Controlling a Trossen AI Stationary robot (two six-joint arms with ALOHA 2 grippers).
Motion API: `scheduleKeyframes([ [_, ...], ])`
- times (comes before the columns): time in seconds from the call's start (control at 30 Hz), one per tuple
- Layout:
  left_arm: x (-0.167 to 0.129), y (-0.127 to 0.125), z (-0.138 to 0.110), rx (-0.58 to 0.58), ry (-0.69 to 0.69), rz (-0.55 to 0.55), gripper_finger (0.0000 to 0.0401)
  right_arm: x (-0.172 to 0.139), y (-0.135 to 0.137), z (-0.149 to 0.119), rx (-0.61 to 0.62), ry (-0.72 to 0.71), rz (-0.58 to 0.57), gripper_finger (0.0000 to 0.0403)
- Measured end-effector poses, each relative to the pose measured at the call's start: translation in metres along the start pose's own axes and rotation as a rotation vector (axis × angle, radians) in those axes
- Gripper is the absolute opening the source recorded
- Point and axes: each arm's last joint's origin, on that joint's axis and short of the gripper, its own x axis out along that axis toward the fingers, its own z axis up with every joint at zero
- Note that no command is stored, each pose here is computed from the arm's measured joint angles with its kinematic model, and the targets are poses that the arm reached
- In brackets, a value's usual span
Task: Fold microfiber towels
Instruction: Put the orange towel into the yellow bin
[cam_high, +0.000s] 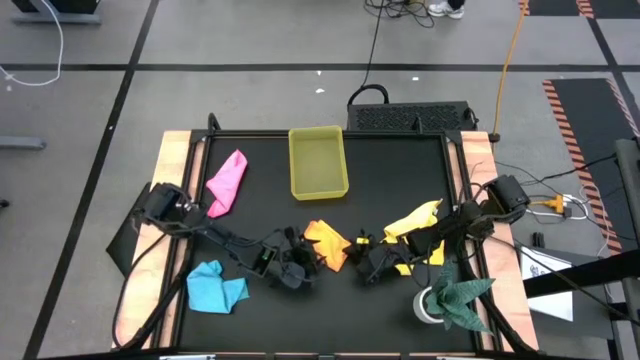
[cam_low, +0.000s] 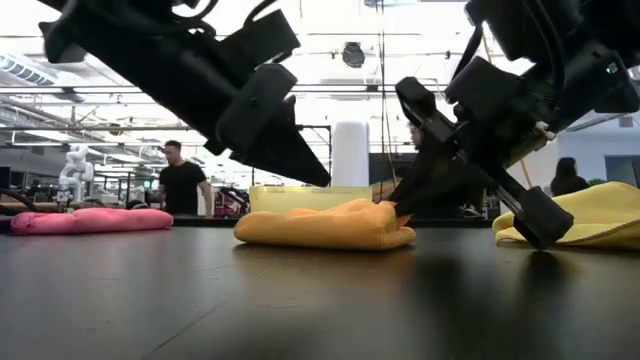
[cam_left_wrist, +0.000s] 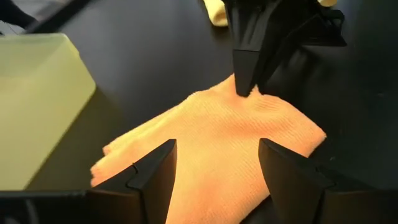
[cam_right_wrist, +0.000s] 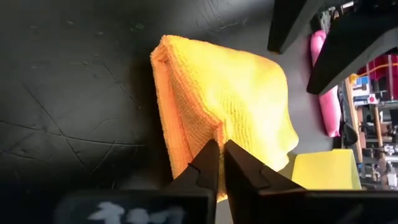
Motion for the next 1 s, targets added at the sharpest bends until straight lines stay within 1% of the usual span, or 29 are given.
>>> scheduleKeyframes([
  [0.07,0.003,0.003,0.001,-0.030,0.013,-0.013,0.0230,0.000,0.000,0.000,0.002,0.001,0.000,0.0018],
  [0.13,0.005,0.006,0.000,-0.054,0.031,-0.010,0.0230,0.000,0.000,0.000,0.000,0.001,0.000,0.0034],
  [0.27,0.008,0.012,-0.003,-0.142,0.066,0.025,0.0230,0.000,0.000,-0.001,0.013,0.020,-0.010,0.0087],
  [0.4,0.013,0.024,-0.009,-0.270,0.133,0.094,0.0230,-0.005,0.001,0.000,-0.008,0.109,-0.100,0.0138],
  [0.47,0.014,0.030,-0.014,-0.321,0.182,0.142,0.0230,-0.009,0.001,0.001,-0.040,0.143,-0.136,0.0153],
  [0.53,0.014,0.035,-0.018,-0.359,0.215,0.180,0.0230,-0.012,-0.001,0.004,-0.055,0.139,-0.153,0.0159],
  [0.6,0.014,0.036,-0.019,-0.377,0.228,0.195,0.0229,-0.012,-0.001,0.005,-0.058,0.129,-0.147,0.0156],
  [0.67,0.014,0.036,-0.019,-0.387,0.224,0.191,0.0229,-0.012,0.000,0.004,-0.048,0.138,-0.144,0.0143],
  [0.83,0.009,0.032,-0.015,-0.411,0.219,0.157,0.0229,-0.012,-0.001,0.003,0.012,0.163,-0.177,0.0089],
  [0.93,0.003,0.032,-0.012,-0.416,0.215,0.151,0.0229,-0.014,0.000,0.005,0.088,0.160,-0.197,0.0045],
  [1.0,0.003,0.031,-0.008,-0.429,0.181,0.144,0.0229,-0.017,-0.001,0.007,0.197,0.136,-0.207,0.0017],
])
